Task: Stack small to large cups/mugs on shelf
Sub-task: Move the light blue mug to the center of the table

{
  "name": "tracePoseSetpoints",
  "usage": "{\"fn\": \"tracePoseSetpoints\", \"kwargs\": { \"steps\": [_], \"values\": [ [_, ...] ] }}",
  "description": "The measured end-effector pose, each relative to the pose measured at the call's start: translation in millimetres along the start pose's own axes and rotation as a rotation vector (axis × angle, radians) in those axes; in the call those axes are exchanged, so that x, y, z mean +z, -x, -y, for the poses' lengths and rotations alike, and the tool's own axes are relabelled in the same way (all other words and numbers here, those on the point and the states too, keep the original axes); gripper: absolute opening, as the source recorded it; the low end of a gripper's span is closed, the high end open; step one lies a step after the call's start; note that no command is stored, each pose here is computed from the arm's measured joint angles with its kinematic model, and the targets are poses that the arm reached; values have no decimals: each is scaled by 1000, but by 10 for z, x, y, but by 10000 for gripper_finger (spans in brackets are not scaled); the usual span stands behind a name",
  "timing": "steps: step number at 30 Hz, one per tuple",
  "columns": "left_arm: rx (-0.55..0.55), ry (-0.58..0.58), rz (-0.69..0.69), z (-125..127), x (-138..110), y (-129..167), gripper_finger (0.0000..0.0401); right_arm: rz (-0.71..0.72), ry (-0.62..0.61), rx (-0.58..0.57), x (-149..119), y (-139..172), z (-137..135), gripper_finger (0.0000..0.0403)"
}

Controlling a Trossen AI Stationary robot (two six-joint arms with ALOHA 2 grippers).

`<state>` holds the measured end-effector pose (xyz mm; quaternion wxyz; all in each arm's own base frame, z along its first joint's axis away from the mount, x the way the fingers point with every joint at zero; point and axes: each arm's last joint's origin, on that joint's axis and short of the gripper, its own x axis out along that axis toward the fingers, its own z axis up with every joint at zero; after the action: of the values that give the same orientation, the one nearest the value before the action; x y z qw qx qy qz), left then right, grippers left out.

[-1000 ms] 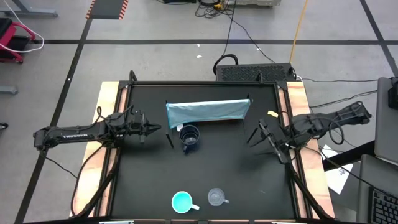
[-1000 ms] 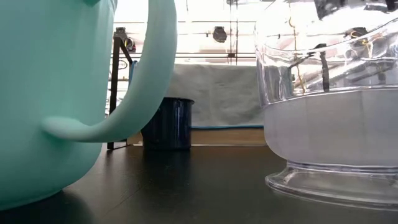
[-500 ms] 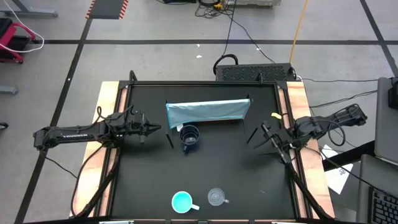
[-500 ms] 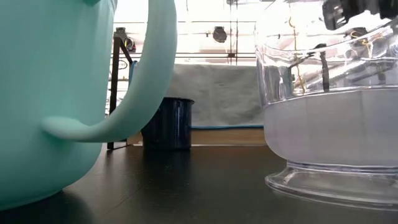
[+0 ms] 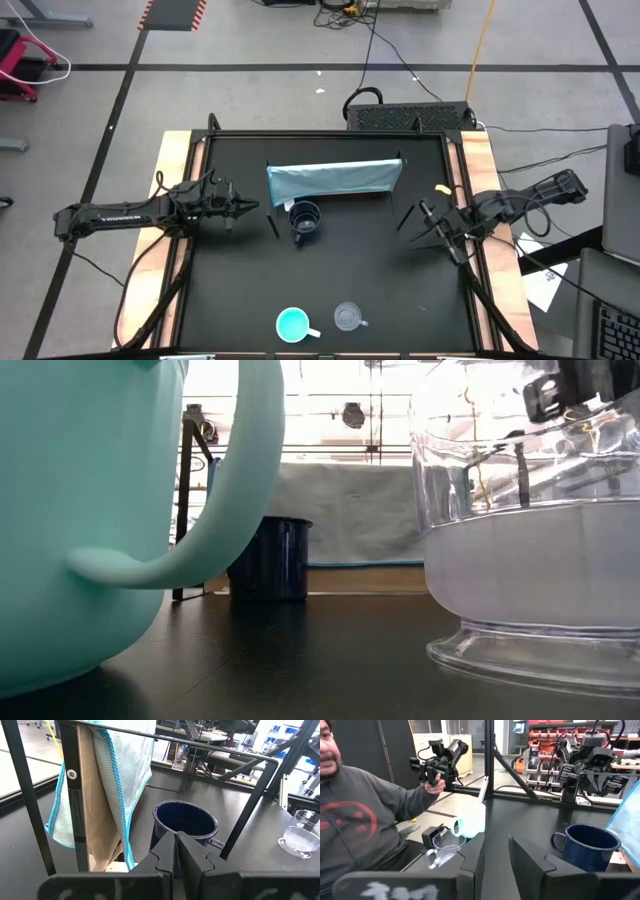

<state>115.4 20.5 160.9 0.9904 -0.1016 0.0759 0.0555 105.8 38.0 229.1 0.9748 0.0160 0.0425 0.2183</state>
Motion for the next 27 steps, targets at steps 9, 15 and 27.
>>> {"fn": "tracePoseSetpoints", "kwargs": {
  "steps": [9, 15, 27],
  "values": [
    [1, 0, 0, 0, 0, 0, 21, -33, -2, 0, -40, 24, -2, 28],
    [0, 0, 0, 0, 0, 0, 21, -79, 7, 24, -190, -4, -20, 3],
    [1, -27, 0, 0, 0, 0, 21, -78, 26, 69, -373, -46, -60, 1]
  ]
}}
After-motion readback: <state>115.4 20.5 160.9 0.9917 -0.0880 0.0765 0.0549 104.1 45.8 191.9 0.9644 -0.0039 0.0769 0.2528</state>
